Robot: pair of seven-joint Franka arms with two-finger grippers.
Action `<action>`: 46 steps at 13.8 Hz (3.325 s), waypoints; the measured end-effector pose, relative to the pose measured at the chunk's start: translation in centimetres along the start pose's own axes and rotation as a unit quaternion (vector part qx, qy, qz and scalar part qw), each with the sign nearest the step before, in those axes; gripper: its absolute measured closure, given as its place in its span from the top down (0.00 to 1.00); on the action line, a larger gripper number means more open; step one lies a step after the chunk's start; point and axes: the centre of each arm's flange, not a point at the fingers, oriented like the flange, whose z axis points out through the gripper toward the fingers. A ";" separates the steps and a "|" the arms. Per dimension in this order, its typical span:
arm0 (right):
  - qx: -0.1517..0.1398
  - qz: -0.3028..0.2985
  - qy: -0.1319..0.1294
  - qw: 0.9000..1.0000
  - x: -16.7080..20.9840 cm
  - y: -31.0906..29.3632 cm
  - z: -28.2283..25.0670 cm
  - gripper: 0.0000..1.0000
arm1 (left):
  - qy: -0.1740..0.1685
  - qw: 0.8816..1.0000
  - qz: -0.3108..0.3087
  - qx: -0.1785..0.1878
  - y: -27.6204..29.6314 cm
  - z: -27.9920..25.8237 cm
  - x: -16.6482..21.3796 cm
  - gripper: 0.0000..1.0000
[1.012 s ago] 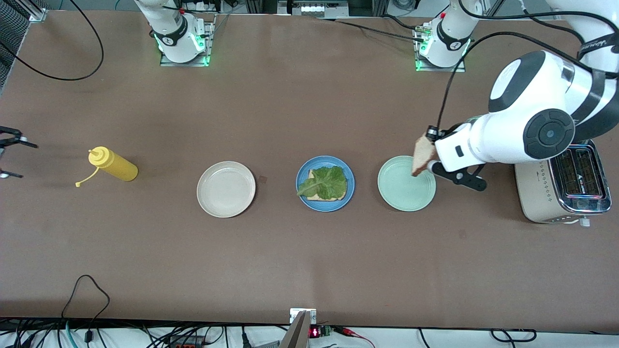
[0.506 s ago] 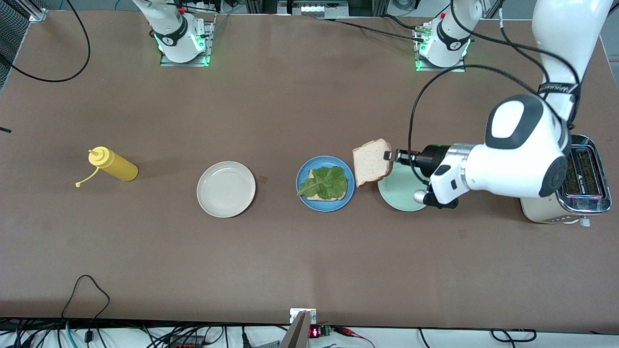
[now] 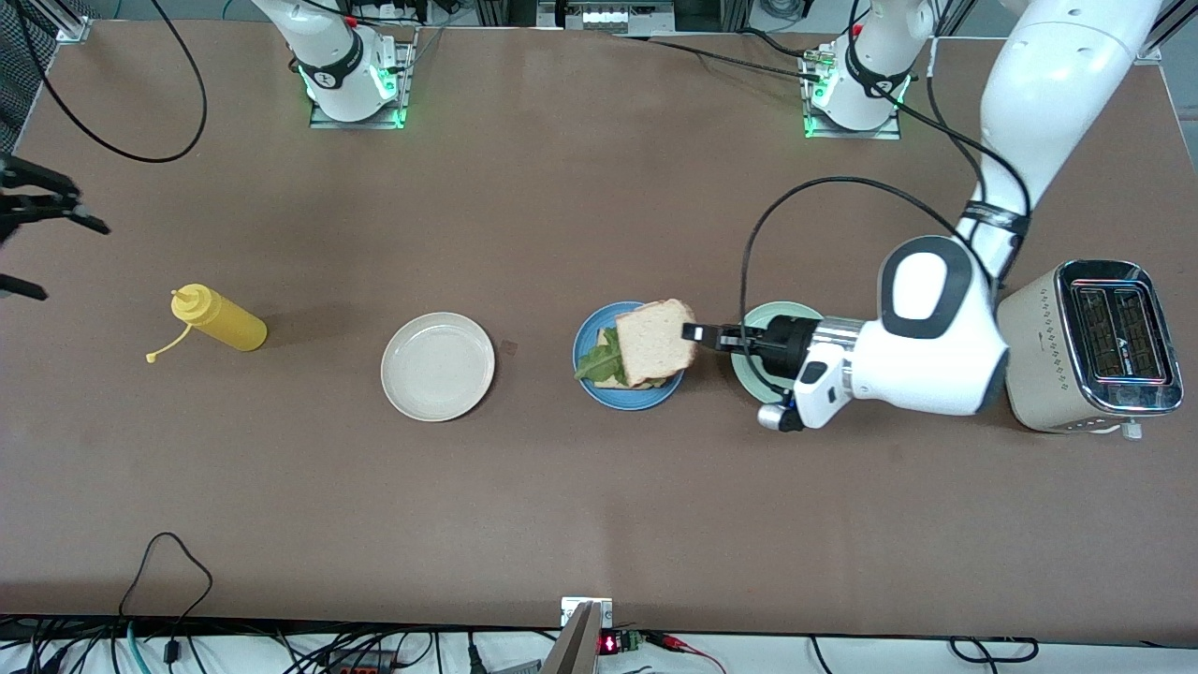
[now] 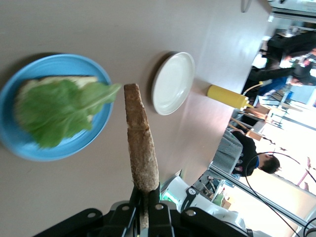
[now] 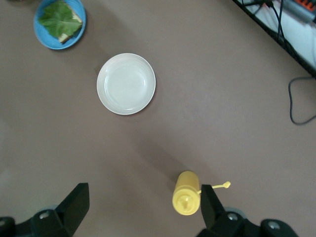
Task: Make sandwich in blue plate with both arms
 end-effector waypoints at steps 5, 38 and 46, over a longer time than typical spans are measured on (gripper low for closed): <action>-0.026 0.161 -0.043 0.986 5.6 -6.6 2.8 1.00 | 0.011 0.993 0.104 -0.054 -6.3 7.4 -0.4 0.07; -0.052 0.356 -0.064 0.931 -3.2 -1.1 2.5 1.00 | -0.115 0.891 0.169 0.405 1.2 -18.5 -11.5 1.00; -0.054 0.353 -0.064 0.932 -1.8 -2.0 3.2 1.00 | 0.040 0.869 0.114 0.479 5.0 -26.6 -17.4 1.00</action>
